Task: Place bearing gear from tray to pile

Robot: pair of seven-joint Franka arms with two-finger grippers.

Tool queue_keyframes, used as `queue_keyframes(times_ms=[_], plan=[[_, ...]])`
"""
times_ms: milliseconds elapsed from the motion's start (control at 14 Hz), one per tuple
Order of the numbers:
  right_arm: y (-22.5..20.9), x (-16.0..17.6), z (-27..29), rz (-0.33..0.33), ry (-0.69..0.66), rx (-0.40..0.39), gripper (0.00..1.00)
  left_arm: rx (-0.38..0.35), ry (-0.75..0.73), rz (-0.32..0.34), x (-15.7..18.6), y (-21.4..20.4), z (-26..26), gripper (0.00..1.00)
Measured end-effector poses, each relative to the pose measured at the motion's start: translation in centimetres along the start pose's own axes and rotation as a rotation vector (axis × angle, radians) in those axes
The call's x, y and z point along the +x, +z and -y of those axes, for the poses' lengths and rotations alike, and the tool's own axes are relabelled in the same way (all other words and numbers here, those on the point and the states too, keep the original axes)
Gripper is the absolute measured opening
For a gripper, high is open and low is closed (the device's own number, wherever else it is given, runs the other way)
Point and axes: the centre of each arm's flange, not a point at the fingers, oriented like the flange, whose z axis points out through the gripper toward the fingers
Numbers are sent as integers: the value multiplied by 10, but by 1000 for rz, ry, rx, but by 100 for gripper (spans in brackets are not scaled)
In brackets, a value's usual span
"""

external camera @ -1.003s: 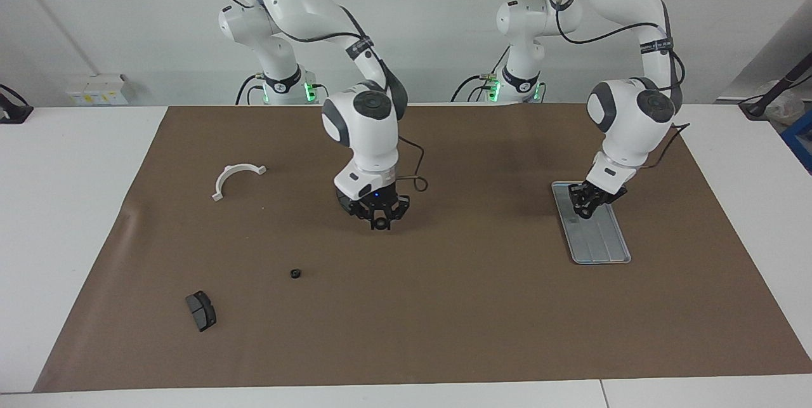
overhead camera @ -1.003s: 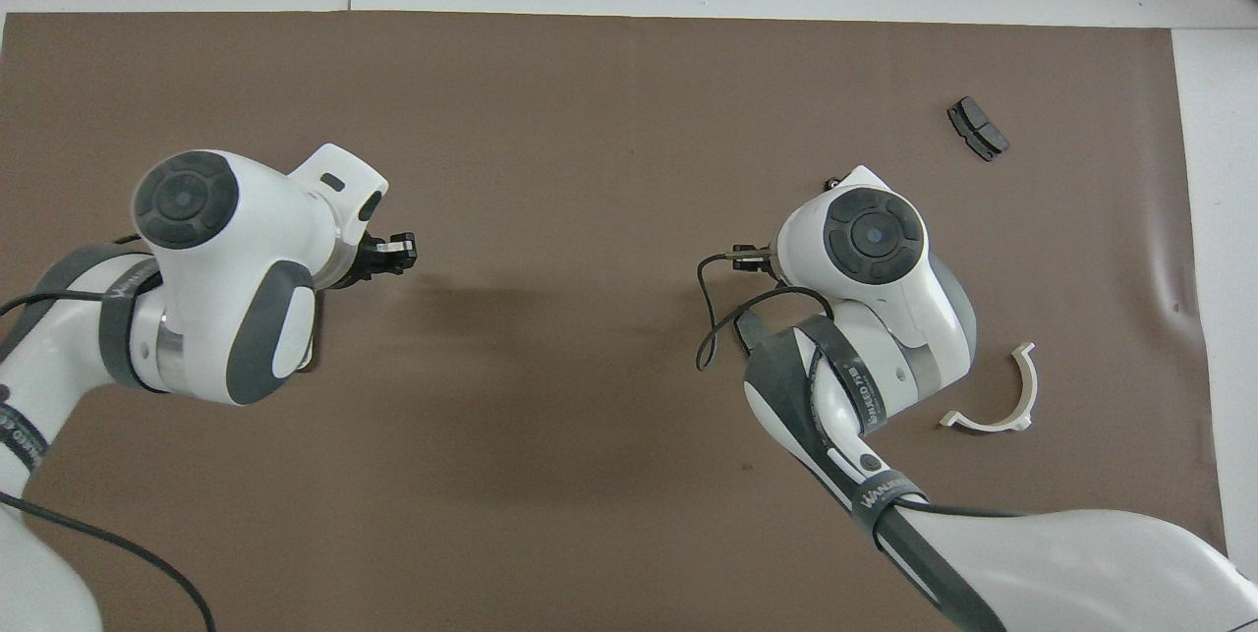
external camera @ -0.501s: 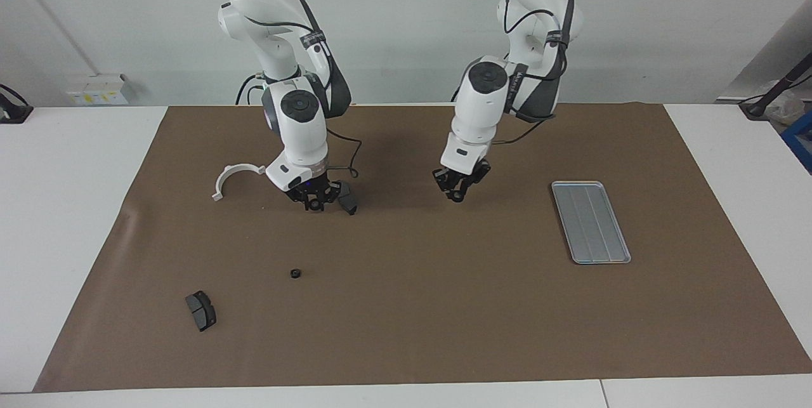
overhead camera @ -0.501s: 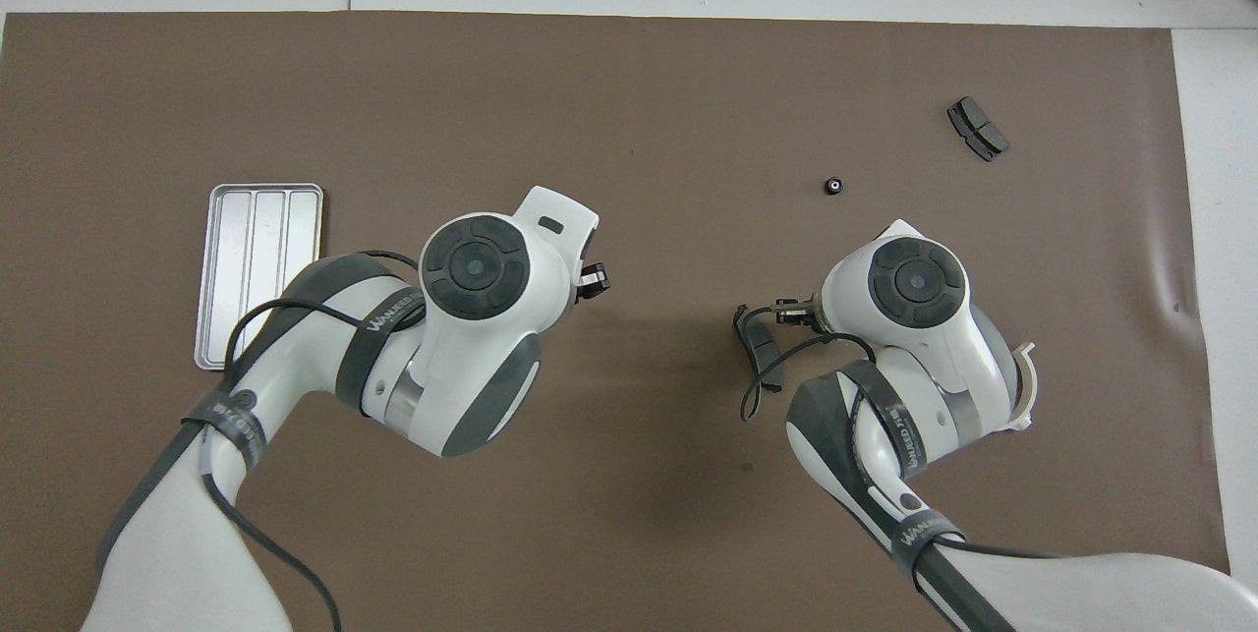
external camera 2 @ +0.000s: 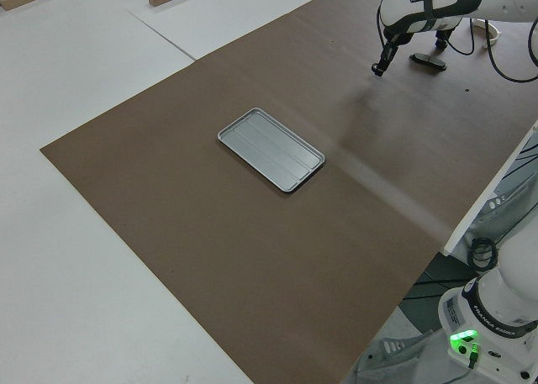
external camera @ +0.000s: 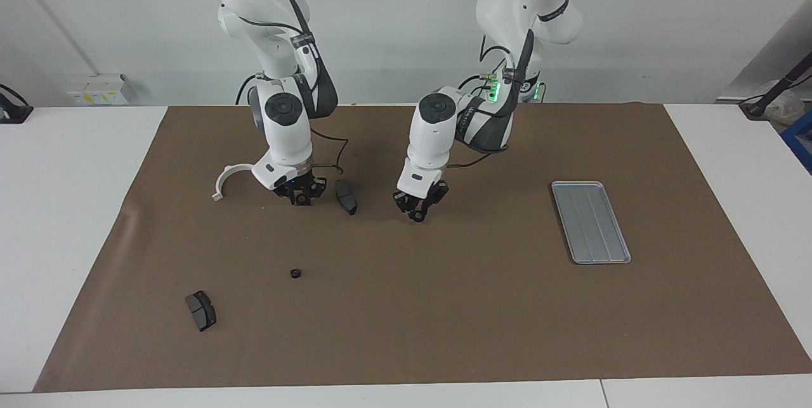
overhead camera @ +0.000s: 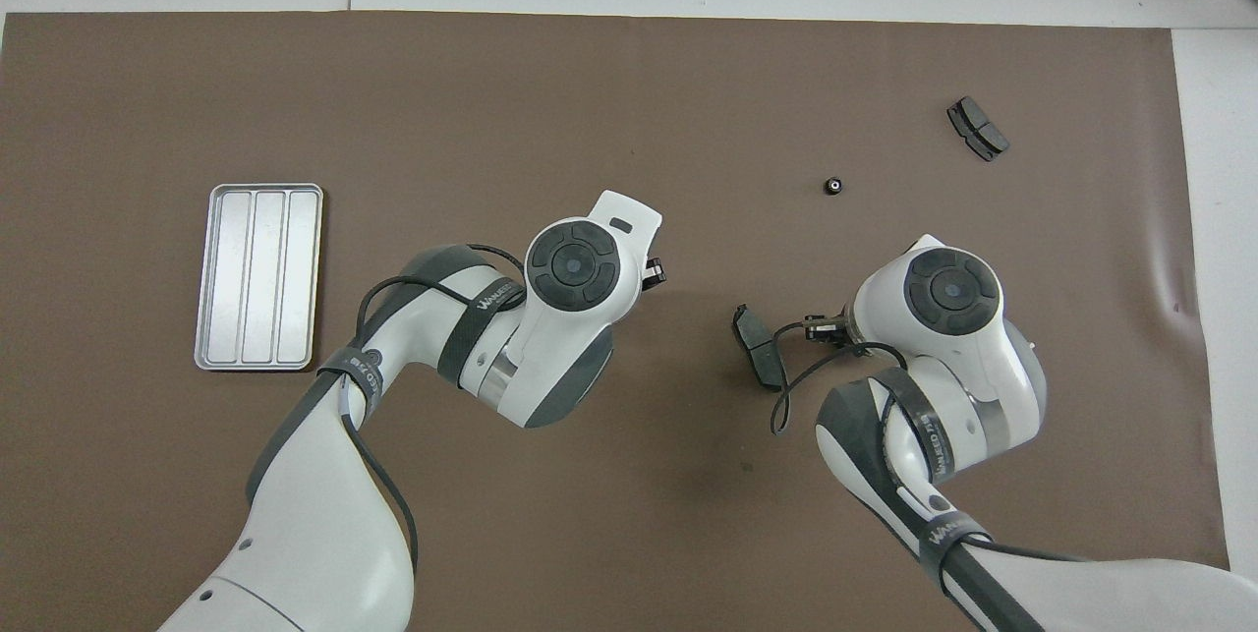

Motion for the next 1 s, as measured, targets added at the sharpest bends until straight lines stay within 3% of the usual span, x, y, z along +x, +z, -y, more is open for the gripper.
queue_keyframes(times_ms=[143, 215, 287, 358, 645, 788, 1003], plan=[[-2, 0, 0, -4, 0, 1, 75, 6, 3, 4, -2, 4, 1, 55], [-4, 1, 0, -10, 0, 3, 90, 9, 1, 5, -1, 3, 1, 65], [-8, 3, 0, -20, 1, 6, 99, 14, -2, 8, 2, 0, 1, 78], [-13, 6, 1, -32, 1, 9, 100, 24, -11, 10, 9, -8, 2, 90], [-38, 19, 13, -70, 32, 69, 100, 56, 9, 12, 93, -76, 54, 92], [-52, 24, 31, -85, 34, 110, 100, 79, 74, 40, 139, -123, 117, 92], [-85, 31, 105, -88, 48, 148, 100, 97, 209, 102, 194, -183, 218, 91]])
